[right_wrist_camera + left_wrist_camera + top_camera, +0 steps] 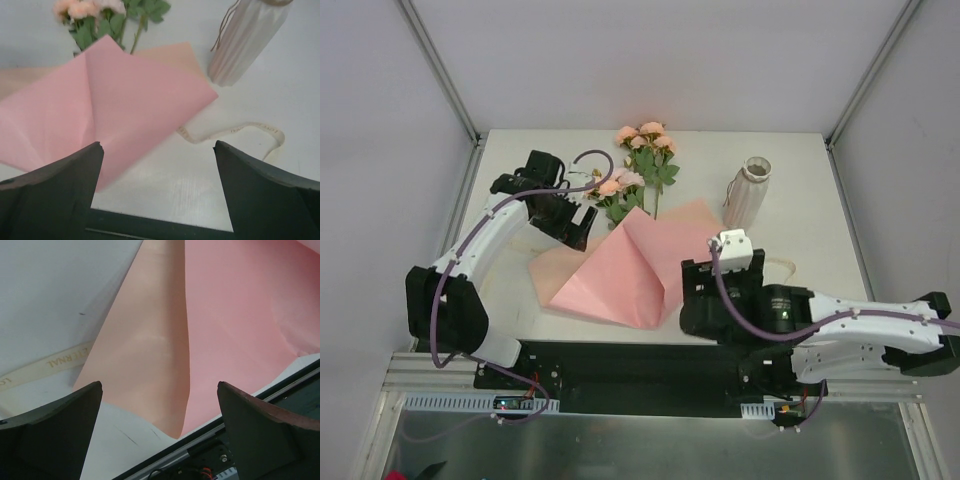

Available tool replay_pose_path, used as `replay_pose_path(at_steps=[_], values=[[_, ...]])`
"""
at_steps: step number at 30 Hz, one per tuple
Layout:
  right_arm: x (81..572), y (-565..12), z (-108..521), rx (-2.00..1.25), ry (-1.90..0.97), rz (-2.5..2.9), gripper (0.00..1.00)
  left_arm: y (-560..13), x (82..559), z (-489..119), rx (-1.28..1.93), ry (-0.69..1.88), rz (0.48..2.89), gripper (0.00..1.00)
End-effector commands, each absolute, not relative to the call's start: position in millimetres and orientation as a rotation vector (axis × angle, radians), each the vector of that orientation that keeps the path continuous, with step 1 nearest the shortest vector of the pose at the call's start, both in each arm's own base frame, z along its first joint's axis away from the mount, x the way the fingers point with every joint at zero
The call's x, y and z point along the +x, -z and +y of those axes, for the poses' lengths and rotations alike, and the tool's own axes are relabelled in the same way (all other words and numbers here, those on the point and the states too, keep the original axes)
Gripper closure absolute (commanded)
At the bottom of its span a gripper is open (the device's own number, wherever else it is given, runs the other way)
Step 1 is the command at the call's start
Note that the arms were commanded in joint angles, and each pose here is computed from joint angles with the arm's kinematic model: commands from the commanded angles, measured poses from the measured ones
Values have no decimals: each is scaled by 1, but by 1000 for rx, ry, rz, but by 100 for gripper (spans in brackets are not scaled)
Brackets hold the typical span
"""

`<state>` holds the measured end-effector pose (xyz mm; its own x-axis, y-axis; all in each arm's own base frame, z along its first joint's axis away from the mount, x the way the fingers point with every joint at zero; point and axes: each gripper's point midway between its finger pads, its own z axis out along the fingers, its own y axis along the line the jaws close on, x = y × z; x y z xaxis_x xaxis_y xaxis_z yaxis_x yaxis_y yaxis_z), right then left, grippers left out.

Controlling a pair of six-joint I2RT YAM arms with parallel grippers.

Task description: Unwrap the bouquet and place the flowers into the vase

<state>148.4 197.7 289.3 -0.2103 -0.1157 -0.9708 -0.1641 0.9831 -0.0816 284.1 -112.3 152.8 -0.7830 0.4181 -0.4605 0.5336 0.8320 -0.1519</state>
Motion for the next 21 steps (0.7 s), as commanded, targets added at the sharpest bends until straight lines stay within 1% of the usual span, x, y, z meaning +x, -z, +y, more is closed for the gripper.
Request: replay_pose_path(at_steps=[1, 2, 4, 5, 8, 13, 17, 19, 21], values=[[157, -277, 223, -426, -278, 1988, 3, -162, 294, -145, 759, 490, 2548, 1], [172, -269, 217, -424, -224, 2060, 3, -162, 293, -153, 773, 539, 2542, 1], [187, -296, 217, -418, -193, 2048, 3, -160, 293, -160, 786, 572, 2531, 1], [199, -292, 211, -478, -59, 2057, 3, -156, 292, -165, 801, 591, 2538, 1], [223, -311, 207, -499, 57, 2053, 3, -142, 294, -172, 825, 624, 2558, 1], [239, -349, 193, -401, -42, 1981, 3, -118, 299, -181, 886, 677, 2596, 1], [238, -360, 180, -364, -124, 1954, 3, -94, 314, -185, 922, 681, 2623, 1], [236, -363, 176, -344, -150, 1950, 3, -89, 320, -190, 927, 698, 2620, 10], [233, -360, 177, -353, -171, 1956, 3, -83, 332, -195, 936, 705, 2617, 23]])
